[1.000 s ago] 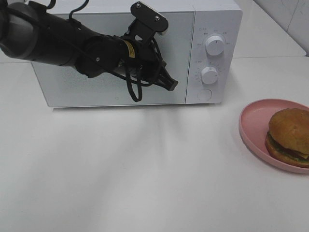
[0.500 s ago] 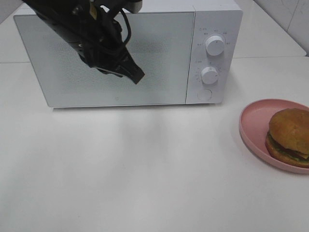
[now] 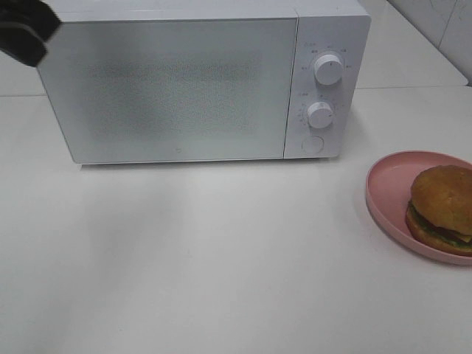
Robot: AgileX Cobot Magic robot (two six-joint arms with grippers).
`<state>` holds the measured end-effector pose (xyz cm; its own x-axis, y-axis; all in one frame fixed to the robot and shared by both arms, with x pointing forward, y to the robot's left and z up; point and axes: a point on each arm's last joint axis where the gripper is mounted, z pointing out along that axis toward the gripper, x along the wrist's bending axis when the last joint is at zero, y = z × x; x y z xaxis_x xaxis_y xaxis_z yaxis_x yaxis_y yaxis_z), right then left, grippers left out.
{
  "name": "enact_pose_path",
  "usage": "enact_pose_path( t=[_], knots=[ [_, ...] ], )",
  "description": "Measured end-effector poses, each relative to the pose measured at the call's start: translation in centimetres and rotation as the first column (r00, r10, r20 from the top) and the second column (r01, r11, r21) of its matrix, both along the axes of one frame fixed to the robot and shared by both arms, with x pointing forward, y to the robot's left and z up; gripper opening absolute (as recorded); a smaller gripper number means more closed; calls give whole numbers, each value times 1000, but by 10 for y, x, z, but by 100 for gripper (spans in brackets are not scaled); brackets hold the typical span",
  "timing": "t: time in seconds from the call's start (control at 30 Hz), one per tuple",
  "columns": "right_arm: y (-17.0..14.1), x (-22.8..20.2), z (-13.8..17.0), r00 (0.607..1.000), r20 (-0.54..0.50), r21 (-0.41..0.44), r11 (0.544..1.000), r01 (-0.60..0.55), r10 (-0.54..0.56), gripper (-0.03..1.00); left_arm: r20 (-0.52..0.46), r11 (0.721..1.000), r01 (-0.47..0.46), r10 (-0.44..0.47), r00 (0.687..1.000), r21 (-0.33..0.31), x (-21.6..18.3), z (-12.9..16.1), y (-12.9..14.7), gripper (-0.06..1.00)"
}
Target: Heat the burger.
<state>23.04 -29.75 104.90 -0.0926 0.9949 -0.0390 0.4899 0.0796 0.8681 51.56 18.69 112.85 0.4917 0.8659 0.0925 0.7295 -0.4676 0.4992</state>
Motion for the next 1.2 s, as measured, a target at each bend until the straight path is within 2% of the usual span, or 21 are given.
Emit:
enact_pose_path(
  t=[0.03,0.07,0.1,0.13,0.17,0.2,0.23,0.27,0.3,0.4,0.43,0.47,0.6,0.7,0.77,0.87,0.97,1.07,1.13,1.2],
  knots=[
    [0,0,0,1000,0,0,1000,0,0,71,-9,999,-39,39,999,-5,-1,4,13,0],
    [0,0,0,1000,0,0,1000,0,0,71,-9,999,-39,39,999,-5,-1,4,13,0],
    [0,0,0,1000,0,0,1000,0,0,71,-26,994,-105,105,994,-10,-3,9,34,0],
    [0,0,0,1000,0,0,1000,0,0,71,-26,994,-105,105,994,-10,-3,9,34,0],
    [0,0,0,1000,0,0,1000,0,0,71,-21,985,-171,170,985,-12,-6,15,54,0],
    [0,0,0,1000,0,0,1000,0,0,71,-21,985,-171,170,985,-12,-6,15,54,0],
    [0,0,0,1000,0,0,1000,0,0,71,-7,972,-235,235,972,-17,-11,23,74,0],
    [0,0,0,1000,0,0,1000,0,0,71,0,965,-262,262,965,-21,-14,26,81,0],
    [0,0,0,1000,0,0,1000,0,0,71,14,944,-329,330,944,-34,-21,33,98,0],
    [0,0,0,1000,0,0,1000,0,0,71,16,932,-360,361,932,-38,-25,36,105,0],
    [0,0,0,1000,0,0,1000,0,0,71,19,910,-412,413,910,-48,-34,41,116,0],
    [0,0,0,1000,0,0,1000,0,0,71,24,900,-432,433,901,-54,-40,43,120,0],
    [0,0,0,1000,0,0,1000,0,0,71,30,891,-448,451,892,-66,-58,41,123,0],
    [0,0,0,1000,0,0,1000,0,0,71,28,891,-445,449,893,-93,-78,30,120,0],
    [0,0,0,1000,0,0,1000,0,0,71,14,889,-442,447,894,-120,-107,8,117,0],
    [0,0,0,1000,0,0,1000,0,0,71,25,888,-441,448,894,-127,-115,4,116,0],
    [0,0,0,1000,0,0,1000,0,0,71,71,899,-418,429,901,-131,-149,-22,115,0],
    [0,0,0,1000,0,0,1000,0,0,71,88,903,-410,423,902,-132,-156,-26,114,0],
    [0,0,0,1000,0,0,1000,0,0,71,171,909,-382,408,897,-164,-182,-34,112,0],
    [0,0,0,1000,0,0,1000,0,0,71,194,911,-374,404,894,-177,-189,-35,112,0]
  ],
)
